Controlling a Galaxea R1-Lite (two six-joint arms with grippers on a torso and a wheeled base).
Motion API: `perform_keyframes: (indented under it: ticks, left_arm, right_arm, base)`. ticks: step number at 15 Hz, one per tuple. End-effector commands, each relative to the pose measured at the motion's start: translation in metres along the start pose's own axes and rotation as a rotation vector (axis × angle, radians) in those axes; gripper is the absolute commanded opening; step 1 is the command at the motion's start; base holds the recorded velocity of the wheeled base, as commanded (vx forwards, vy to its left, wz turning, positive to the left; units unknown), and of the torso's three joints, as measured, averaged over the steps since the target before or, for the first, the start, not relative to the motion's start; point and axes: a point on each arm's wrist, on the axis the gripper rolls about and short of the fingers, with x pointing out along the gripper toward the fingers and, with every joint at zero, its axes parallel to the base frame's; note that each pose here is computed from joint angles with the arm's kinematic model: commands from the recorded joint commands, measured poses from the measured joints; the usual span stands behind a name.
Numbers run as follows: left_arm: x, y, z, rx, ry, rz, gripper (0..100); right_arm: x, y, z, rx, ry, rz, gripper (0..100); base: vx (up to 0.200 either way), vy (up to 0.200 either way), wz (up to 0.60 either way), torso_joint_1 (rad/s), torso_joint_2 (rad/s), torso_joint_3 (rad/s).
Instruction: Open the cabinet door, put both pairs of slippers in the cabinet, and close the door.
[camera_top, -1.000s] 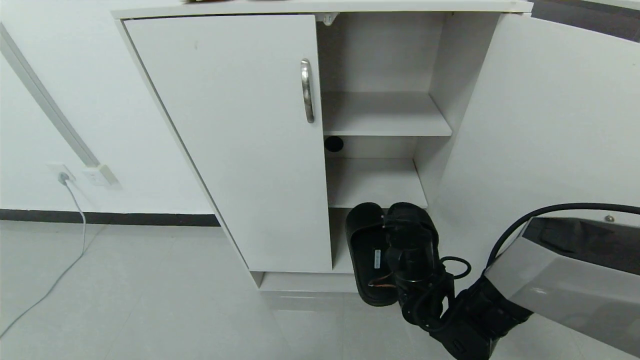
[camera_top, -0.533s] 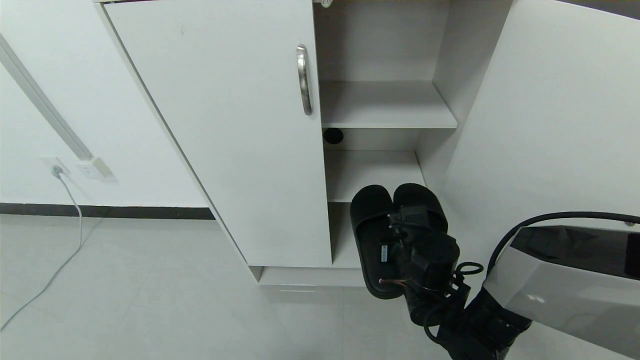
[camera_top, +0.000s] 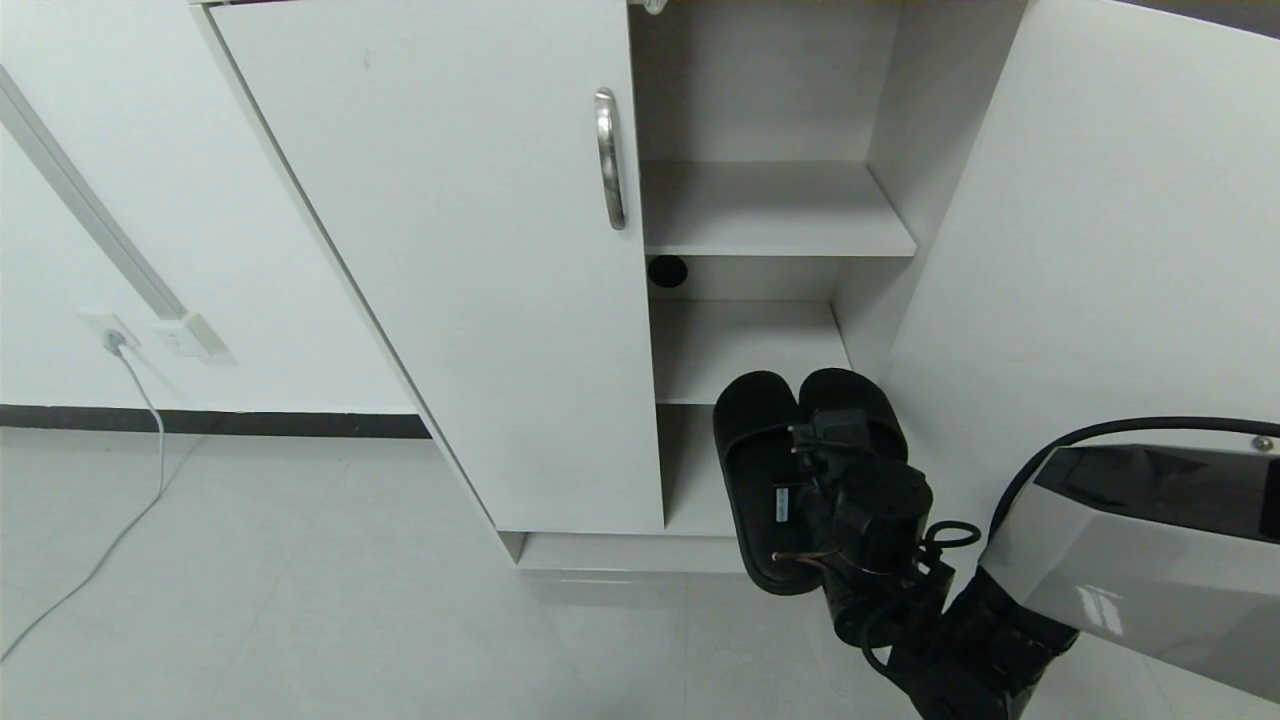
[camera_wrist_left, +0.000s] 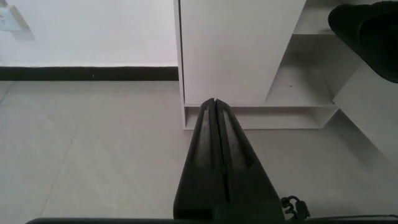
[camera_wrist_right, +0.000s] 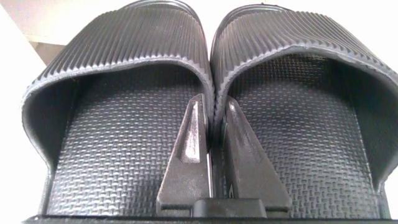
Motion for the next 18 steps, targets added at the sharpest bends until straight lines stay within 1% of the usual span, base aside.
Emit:
perform_keyframes:
  ticks: [1,4,8,10,15,18]
  left_arm:
    - [0.0,0.0,0.0,0.0,0.002,0.0,0]
    - [0.0,0.0,0.0,0.0,0.002,0.0,0]
    - [0.0,0.0,0.0,0.0,0.002,0.0,0]
    - [0.0,0.0,0.0,0.0,0.003,0.0,0]
    - [0.0,0.0,0.0,0.001,0.003,0.0,0]
    - [0.0,0.0,0.0,0.001,0.002,0.0,0]
  right_arm:
    - [0.001,-0.002,0.003,0.003,-0.005,-0.008,0]
    - [-0.001,-0.005,0.0,-0.014,0.005,-0.012,0]
    - [-0.002,-0.009,0.007,-0.009,-0.003,-0.017,0]
    - [-0.005,-0.011,0.004,-0.018,0.007,-0.016,0]
    - [-0.018,-0.029,-0.001,-0.029,0.022,-0.03,0]
    - [-0.021,-0.032,-0.005,-0.031,0.027,-0.03,0]
  base:
    - [0.0,0.0,0.0,0.0,0.0,0.0]
    - [0.0,0.0,0.0,0.0,0.0,0.0]
    - [0.0,0.0,0.0,0.0,0.0,0.0]
    - [0.0,0.0,0.0,0.0,0.0,0.0]
    - [0.0,0.0,0.0,0.0,0.0,0.0]
    - [0.0,0.0,0.0,0.0,0.0,0.0]
